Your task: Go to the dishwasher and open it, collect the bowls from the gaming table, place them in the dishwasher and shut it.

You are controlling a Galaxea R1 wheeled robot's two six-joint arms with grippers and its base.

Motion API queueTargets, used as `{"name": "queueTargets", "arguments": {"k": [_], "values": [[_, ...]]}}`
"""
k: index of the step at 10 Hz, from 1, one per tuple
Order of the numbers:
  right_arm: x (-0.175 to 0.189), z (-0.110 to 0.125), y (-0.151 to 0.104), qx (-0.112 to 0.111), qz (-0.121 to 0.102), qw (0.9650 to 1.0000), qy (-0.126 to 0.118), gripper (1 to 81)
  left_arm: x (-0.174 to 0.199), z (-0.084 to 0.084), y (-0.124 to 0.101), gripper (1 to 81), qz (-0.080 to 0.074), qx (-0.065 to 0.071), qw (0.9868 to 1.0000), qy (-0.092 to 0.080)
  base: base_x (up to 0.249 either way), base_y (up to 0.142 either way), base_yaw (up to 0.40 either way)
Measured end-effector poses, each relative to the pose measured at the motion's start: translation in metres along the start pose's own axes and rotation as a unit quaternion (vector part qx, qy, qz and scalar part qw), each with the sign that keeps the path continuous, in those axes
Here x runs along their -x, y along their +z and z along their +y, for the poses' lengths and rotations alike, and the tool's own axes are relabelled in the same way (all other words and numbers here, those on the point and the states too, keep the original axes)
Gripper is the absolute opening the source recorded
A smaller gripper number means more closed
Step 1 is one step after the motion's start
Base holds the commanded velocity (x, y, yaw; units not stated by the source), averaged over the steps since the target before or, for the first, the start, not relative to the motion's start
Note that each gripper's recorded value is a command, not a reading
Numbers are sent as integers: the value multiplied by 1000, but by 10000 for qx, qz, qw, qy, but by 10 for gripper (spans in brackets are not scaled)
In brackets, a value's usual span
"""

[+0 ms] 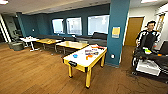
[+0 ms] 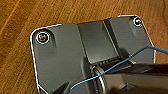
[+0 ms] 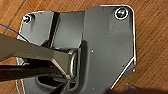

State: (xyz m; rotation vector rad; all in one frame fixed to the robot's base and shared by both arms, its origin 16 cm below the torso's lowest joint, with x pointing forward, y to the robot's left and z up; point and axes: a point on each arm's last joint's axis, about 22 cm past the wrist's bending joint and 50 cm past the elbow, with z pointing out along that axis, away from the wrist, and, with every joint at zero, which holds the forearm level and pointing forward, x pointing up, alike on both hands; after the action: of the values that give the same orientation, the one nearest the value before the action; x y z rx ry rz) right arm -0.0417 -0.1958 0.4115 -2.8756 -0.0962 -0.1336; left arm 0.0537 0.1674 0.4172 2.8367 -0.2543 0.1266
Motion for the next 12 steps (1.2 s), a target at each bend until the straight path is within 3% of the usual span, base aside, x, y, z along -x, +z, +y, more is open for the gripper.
{"name": "queueTargets", "arguments": {"k": [4,5,6,8,12], "values": [[15,-2,-1,-10,-93,10000,13,811,14,1,0,811,-77,2,10000,-16,76,0,0],[1,0,0,1,-16,10000,-2,811,1,0,0,811,-10,-1,10000,3,116,0,0],[-11,2,0,9,89,10000,-22,811,-9,0,0,811,81,-3,10000,13,122,67,0],[-6,5,-1,32,42,10000,-16,811,1,5,1,811,3,33,10000,-1,121,77,0],[-4,2,0,20,31,10000,-12,811,0,3,0,811,12,19,10000,1,122,75,0]]}}
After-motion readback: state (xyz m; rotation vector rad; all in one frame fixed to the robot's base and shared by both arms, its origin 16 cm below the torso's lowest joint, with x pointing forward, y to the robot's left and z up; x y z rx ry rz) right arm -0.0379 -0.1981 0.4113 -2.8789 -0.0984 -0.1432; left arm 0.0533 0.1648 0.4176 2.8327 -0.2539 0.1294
